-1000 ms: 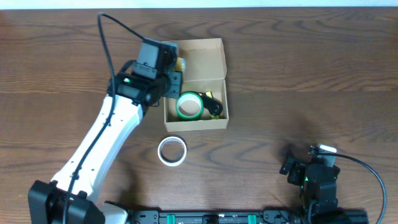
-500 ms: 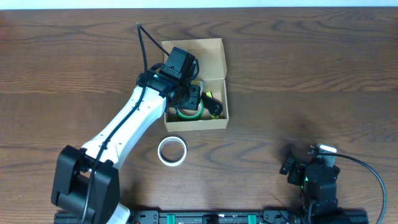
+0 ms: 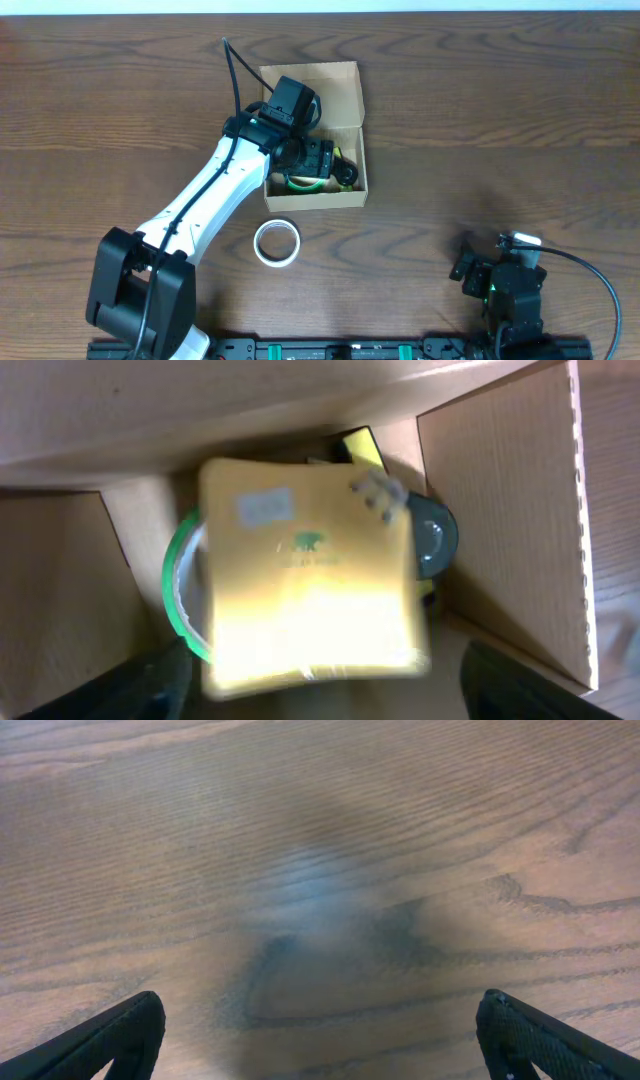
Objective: Pack container
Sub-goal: 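Lift the notepad over the box and drop it inside, then move the left gripper down toward the white tape roll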
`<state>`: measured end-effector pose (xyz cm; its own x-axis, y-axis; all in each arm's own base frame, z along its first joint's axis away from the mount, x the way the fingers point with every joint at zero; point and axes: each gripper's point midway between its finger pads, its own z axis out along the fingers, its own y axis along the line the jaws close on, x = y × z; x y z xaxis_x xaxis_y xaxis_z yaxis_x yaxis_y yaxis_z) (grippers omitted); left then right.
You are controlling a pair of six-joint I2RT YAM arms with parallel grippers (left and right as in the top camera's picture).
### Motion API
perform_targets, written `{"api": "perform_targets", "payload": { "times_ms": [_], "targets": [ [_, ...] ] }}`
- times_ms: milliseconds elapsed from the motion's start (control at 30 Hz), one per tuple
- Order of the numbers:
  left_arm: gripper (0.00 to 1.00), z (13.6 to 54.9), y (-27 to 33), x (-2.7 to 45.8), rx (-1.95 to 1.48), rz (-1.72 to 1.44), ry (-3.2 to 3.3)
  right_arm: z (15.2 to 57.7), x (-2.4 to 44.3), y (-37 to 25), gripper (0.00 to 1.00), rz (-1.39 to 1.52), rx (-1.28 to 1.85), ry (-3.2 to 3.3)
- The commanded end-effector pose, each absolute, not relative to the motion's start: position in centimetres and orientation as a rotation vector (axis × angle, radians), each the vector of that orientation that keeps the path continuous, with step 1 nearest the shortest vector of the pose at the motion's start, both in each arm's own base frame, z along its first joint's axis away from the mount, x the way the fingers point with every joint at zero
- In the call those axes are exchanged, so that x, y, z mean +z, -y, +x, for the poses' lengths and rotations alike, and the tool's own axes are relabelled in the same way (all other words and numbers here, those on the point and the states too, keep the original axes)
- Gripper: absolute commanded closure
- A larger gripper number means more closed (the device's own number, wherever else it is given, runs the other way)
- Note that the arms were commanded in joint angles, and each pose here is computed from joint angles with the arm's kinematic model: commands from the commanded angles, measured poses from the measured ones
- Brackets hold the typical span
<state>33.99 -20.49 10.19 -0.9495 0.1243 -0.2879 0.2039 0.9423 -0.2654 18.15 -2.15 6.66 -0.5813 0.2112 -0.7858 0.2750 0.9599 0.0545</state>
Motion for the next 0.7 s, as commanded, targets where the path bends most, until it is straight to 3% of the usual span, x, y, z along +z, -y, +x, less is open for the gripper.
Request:
{"api": "perform_targets", "payload": {
  "times_ms": [0, 167, 367, 500, 667],
  "targets": [
    [0.05, 34.6, 20.6, 10.6, -0.409, 0.246, -2.81, 18.1, 6.4, 2.4, 0.01, 0.336, -0.115, -2.213],
    [0.03, 35.7, 21.0, 11.1, -0.42, 0.246, -2.759, 18.1, 6.4, 2.4, 0.01, 0.336, -0.115, -2.213],
    [0.03, 37.2, 20.4, 16.0, -0.394, 0.219, -2.598, 18.1, 6.4, 2.4, 0.01, 0.336, -0.115, -2.213],
    [0.04, 35.3, 18.2, 19.9, -0.341, 0.173, -2.542, 18.1, 6.4, 2.4, 0.01, 0.336, -0.115, -2.213],
    [0.05, 32.0, 16.0, 21.5, -0.309, 0.108, -2.578, 18.1, 6.4, 2.4, 0.01, 0.336, -0.115, -2.213]
  ]
}}
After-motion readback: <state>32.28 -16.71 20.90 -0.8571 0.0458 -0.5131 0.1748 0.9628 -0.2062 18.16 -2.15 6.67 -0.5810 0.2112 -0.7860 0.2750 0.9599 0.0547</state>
